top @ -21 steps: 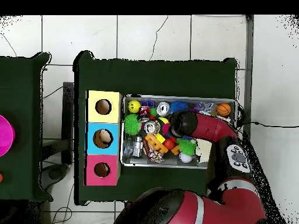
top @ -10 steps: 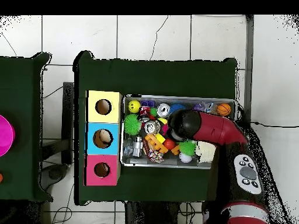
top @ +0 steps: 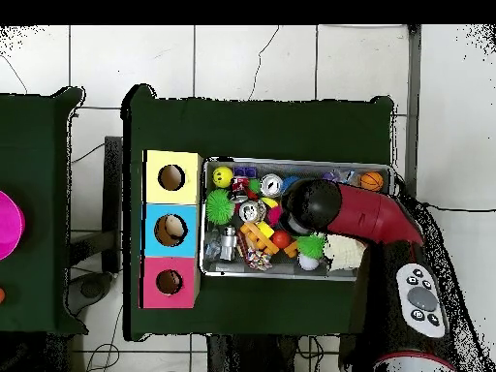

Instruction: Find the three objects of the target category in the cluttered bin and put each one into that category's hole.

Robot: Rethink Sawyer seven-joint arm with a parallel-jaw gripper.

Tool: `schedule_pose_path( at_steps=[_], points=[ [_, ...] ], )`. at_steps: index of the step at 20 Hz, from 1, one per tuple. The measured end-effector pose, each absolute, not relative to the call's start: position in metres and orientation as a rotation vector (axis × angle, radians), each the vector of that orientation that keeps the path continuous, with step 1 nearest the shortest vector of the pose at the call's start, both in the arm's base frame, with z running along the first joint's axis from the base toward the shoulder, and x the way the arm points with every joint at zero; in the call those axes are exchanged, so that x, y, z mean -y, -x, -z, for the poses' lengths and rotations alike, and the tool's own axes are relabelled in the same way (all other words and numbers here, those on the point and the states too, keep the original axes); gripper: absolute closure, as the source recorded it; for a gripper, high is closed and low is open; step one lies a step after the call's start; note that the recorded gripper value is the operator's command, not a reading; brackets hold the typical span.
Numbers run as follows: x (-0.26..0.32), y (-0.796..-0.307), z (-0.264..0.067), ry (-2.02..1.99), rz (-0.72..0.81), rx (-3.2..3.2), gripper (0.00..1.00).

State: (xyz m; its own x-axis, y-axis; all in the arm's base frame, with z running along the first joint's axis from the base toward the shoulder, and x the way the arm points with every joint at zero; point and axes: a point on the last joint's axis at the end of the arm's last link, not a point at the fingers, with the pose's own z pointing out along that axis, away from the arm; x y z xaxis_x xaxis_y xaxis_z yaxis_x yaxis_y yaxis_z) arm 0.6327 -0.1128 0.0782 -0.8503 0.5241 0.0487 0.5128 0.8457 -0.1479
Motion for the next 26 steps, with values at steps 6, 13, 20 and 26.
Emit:
schedule_pose_path(
  at_steps=[6, 13, 20, 26],
  points=[
    [0.085, -0.624, -0.061, 0.763, -0.201, 2.965, 1.00],
    [0.019, -0.618, -0.058, 0.653, -0.219, 2.981, 1.00],
    [-0.008, -0.615, -0.066, 0.664, -0.199, 2.971, 1.00],
    [-0.005, -0.615, -0.077, 0.711, -0.205, 2.946, 1.00]
  ],
)
